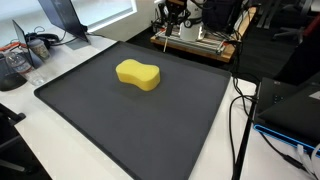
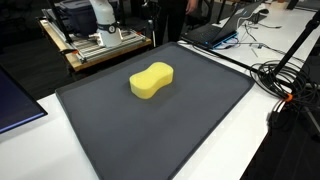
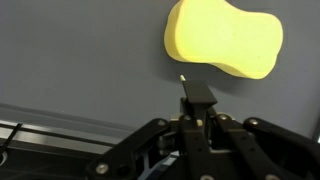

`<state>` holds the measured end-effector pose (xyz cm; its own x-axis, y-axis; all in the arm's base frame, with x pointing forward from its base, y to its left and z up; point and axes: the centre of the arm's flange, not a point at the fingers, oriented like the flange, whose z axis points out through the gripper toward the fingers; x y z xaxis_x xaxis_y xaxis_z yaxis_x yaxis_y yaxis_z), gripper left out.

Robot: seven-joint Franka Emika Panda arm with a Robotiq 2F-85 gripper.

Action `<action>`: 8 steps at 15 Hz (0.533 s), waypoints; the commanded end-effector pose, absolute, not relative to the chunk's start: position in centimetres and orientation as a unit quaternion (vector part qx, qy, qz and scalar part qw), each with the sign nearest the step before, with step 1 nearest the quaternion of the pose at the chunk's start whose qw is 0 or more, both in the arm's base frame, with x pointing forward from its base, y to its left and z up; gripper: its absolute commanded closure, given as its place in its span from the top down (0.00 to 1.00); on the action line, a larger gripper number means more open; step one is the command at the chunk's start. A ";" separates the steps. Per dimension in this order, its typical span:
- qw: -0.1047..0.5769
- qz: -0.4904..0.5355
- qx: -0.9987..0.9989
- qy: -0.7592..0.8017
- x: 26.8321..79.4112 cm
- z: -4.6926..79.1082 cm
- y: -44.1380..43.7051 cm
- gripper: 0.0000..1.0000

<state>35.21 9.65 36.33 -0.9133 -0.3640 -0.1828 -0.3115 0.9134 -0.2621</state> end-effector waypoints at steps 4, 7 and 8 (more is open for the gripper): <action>0.125 -0.139 -0.203 0.961 35.5 37.9 11.7 0.13; 0.125 -0.142 -0.202 0.961 35.8 38.0 11.3 0.03; 0.124 -0.156 -0.205 0.958 37.2 38.2 11.1 0.03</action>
<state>35.78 11.25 38.00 -0.8876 -0.4229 -0.1824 -0.3523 0.8786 -0.3223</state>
